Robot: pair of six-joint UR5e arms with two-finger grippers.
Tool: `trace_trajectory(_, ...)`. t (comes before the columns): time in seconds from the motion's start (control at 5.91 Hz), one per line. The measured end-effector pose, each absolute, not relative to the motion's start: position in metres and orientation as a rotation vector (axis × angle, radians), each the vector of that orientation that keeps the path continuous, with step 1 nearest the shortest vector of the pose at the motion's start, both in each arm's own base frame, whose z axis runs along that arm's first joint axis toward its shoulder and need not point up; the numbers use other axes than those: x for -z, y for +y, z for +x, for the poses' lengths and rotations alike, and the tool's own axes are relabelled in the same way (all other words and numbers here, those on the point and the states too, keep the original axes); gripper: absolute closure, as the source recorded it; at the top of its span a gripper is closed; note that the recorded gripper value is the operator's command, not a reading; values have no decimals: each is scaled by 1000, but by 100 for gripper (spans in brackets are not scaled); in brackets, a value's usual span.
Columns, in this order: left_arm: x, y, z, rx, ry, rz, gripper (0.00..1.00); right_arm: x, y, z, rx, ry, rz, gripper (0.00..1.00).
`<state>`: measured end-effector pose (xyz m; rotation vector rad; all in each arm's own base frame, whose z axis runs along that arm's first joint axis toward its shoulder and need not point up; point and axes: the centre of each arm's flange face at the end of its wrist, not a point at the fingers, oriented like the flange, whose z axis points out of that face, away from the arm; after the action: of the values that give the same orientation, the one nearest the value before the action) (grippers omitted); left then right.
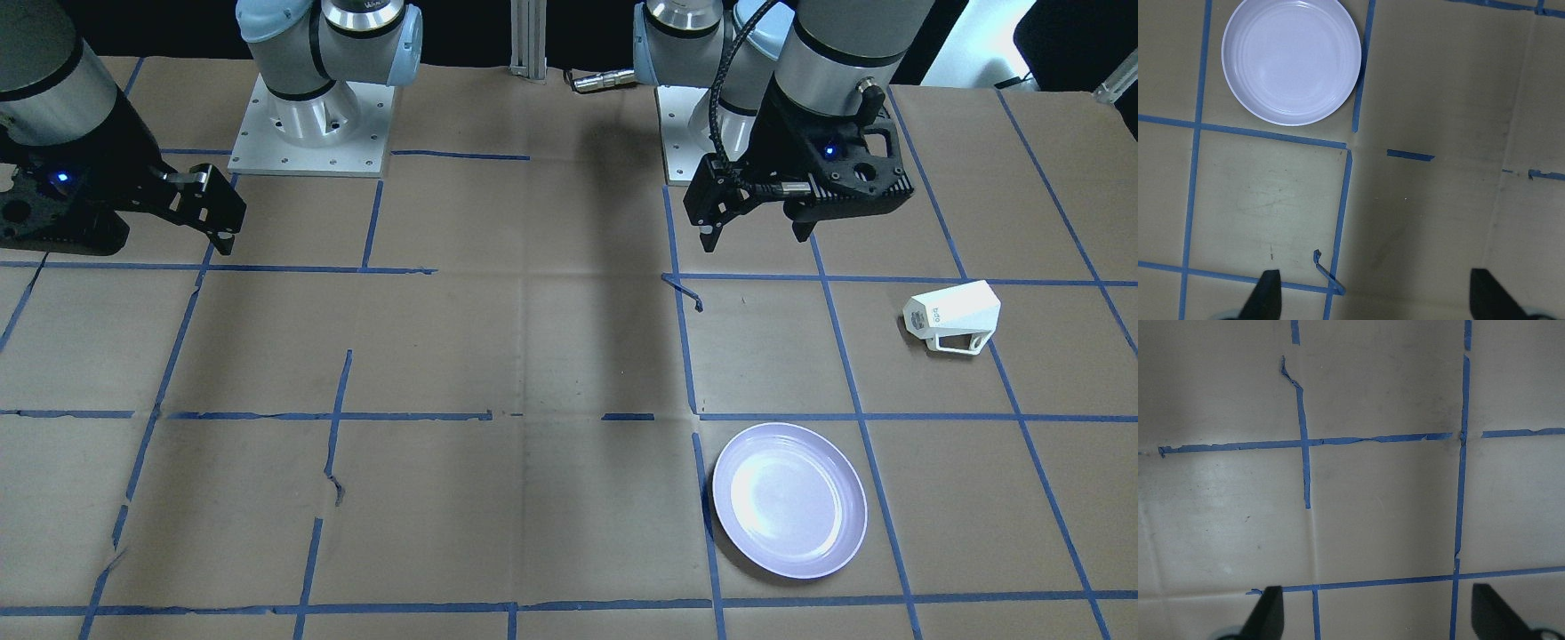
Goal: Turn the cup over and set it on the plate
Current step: 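Move the left gripper from above the plate toward the white mug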
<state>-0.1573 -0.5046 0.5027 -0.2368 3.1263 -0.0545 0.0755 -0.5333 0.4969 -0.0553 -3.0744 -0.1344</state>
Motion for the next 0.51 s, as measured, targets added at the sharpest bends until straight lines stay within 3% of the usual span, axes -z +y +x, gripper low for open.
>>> trace_trajectory(0.51, -506, -498, -154, 61, 3127, -233, 1, -497, -533, 75, 134, -3074, -55, 0)
